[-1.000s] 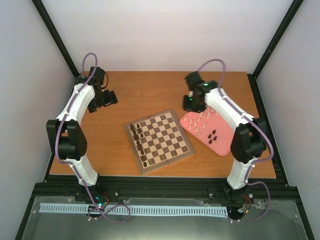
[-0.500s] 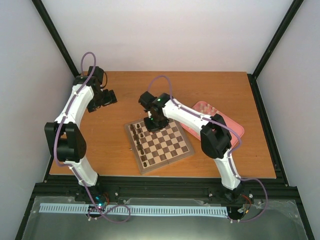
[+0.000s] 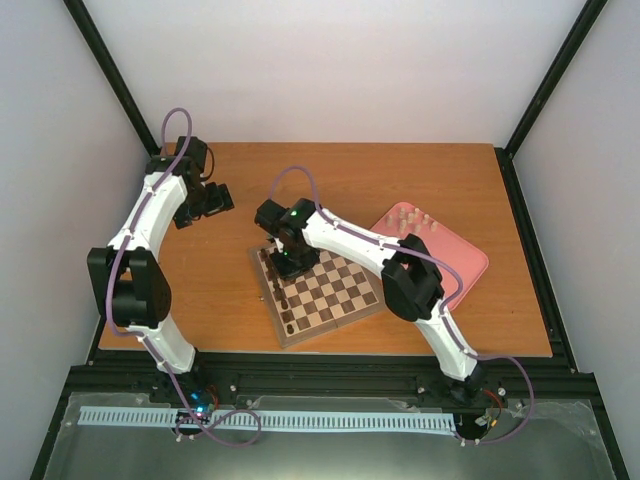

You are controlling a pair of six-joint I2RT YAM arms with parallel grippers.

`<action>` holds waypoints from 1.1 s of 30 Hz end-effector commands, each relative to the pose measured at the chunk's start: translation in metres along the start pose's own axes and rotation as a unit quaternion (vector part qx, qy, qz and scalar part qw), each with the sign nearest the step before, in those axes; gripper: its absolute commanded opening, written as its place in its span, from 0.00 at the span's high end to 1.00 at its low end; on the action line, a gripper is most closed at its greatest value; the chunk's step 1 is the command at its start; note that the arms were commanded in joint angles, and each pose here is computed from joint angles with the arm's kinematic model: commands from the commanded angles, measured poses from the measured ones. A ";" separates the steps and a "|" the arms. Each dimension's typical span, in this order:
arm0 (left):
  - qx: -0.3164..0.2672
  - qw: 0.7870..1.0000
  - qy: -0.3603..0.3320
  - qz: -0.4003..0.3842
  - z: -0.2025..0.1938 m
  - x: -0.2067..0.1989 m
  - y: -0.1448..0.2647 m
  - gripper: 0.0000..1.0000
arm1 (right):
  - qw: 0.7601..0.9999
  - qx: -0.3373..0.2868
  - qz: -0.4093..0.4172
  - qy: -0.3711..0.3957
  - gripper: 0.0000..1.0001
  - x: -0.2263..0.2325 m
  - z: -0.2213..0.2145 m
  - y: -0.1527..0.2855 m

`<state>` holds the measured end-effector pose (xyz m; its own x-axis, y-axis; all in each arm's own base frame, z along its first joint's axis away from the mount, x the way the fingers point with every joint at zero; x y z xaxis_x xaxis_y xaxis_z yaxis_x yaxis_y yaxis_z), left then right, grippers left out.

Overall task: Set up the chess pieces on the board
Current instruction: Place the chess piece on the chessboard.

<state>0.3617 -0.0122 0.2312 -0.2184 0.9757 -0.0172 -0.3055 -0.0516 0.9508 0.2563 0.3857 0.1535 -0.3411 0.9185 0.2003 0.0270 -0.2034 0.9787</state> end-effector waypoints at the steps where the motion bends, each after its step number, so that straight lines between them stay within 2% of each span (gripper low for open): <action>1: -0.023 1.000 -0.002 -0.009 0.002 -0.002 0.012 0.00 | 1.000 0.013 -0.005 0.009 0.97 0.002 -0.004 -0.004; 33: -0.021 1.000 -0.003 -0.006 0.003 -0.002 0.009 0.00 | 0.999 0.014 -0.004 0.040 0.97 0.011 0.013 -0.026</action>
<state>0.3612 -0.0122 0.2302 -0.2183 0.9757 -0.0173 -0.3044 -0.0513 0.9512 0.2655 0.4000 0.1339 -0.3954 0.8980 0.1930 0.0432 -0.1917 0.9805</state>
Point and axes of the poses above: each gripper's point midway between its finger pads, its own y axis back along the fingers, its own x axis along the line the jaws close on, z = x × y, the point moved 7 cm from there along y, back along the fingers, and after that the axes turned 12 degrees about -y, right-handed, at the moved point
